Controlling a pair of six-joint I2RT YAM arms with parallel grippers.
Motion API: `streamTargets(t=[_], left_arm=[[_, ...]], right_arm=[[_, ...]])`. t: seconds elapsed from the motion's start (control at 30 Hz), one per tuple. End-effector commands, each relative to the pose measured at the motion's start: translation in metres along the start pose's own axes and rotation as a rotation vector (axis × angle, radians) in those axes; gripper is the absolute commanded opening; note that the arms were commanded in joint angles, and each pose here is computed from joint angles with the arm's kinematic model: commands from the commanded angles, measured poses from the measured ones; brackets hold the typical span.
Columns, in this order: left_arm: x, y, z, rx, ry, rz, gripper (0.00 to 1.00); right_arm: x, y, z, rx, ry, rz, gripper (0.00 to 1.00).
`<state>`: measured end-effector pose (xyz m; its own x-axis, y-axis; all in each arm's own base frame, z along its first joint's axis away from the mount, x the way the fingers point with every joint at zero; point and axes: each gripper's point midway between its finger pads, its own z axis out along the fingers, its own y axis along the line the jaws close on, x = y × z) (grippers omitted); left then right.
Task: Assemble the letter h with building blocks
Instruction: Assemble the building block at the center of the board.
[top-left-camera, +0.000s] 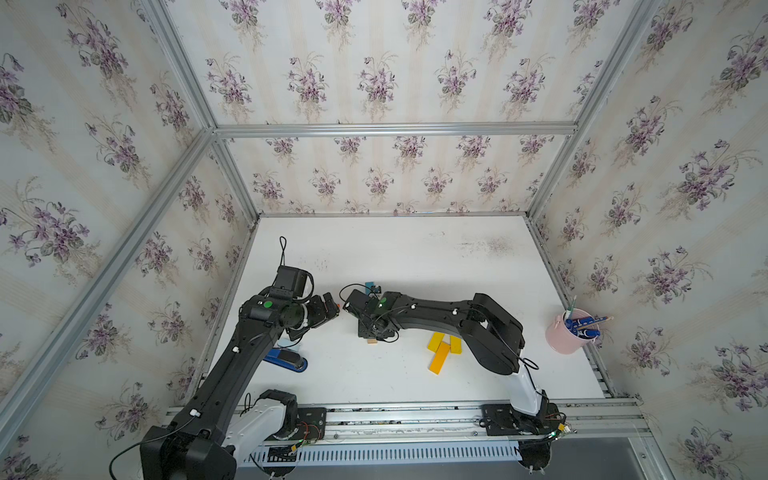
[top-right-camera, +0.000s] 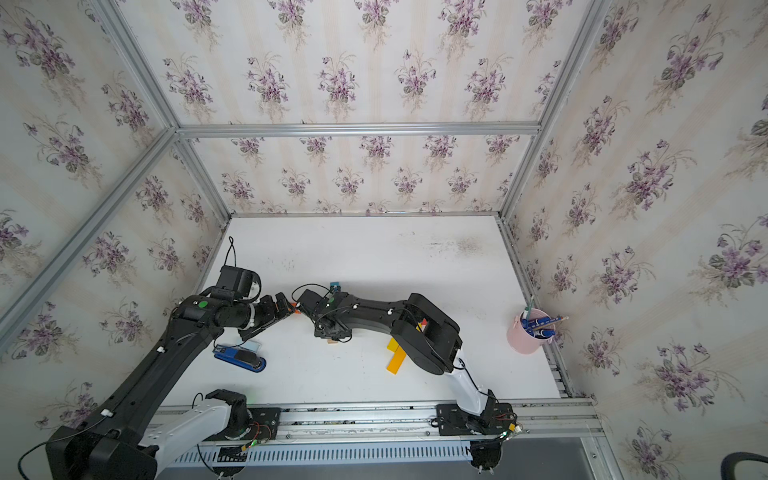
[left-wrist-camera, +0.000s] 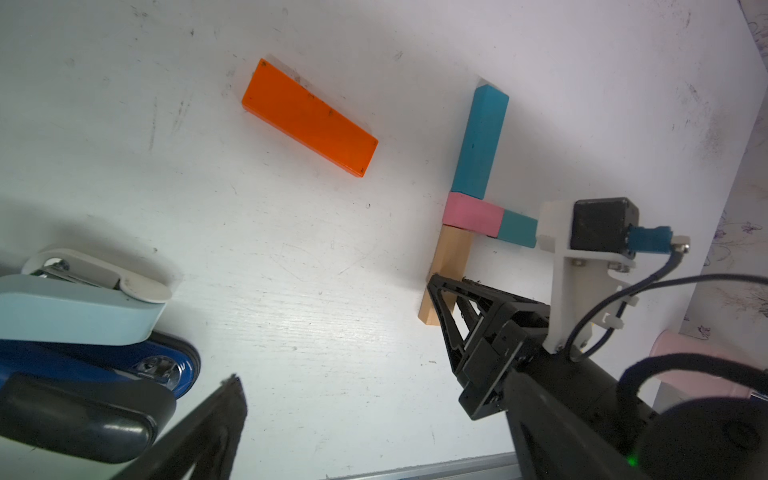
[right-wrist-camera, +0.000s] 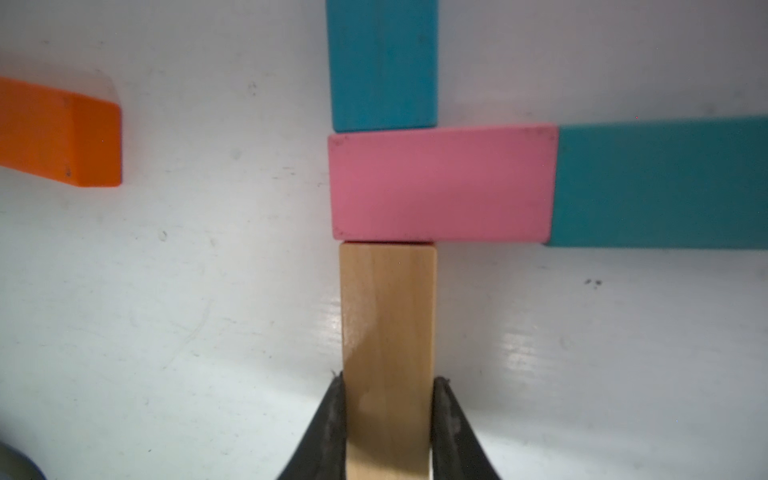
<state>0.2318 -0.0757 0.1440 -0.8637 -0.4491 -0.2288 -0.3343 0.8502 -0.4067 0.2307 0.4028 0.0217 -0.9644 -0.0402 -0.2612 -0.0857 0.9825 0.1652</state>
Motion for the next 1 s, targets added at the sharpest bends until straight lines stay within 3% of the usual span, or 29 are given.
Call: streamTargets(t=[0.0,0.13,0.27,0.37,0.6,0.97], left_arm=[[-0.003,-0.003,0.0,0.012,-0.01,0.014,0.99],[-0.004,-0.004,-0.001,0.014,-0.009,0.013,0.99],[-0.006,-0.006,-0.002,0.015,-0.009,0.013,0.99],[-0.006,-0.007,-0.003,0.016,-0.009,0.01,0.99],[-0.005,-0.006,0.005,0.013,0.008,-0.003,0.99],[-0.005,-0.007,0.005,0.021,0.009,-0.006,0.99]], right_arm=[[0.003,-0.009,0.002,0.039,0.01,0.007,0.26],[0.003,-0.007,0.002,0.033,0.01,0.005,0.27],[0.004,-0.005,0.002,0.023,0.018,0.0,0.52],[0.003,-0.004,-0.001,0.017,0.011,0.0,0.57],[-0.003,0.0,-0.015,-0.006,-0.019,-0.016,0.58],[-0.003,0.003,-0.002,0.003,-0.004,-0.041,0.47]])
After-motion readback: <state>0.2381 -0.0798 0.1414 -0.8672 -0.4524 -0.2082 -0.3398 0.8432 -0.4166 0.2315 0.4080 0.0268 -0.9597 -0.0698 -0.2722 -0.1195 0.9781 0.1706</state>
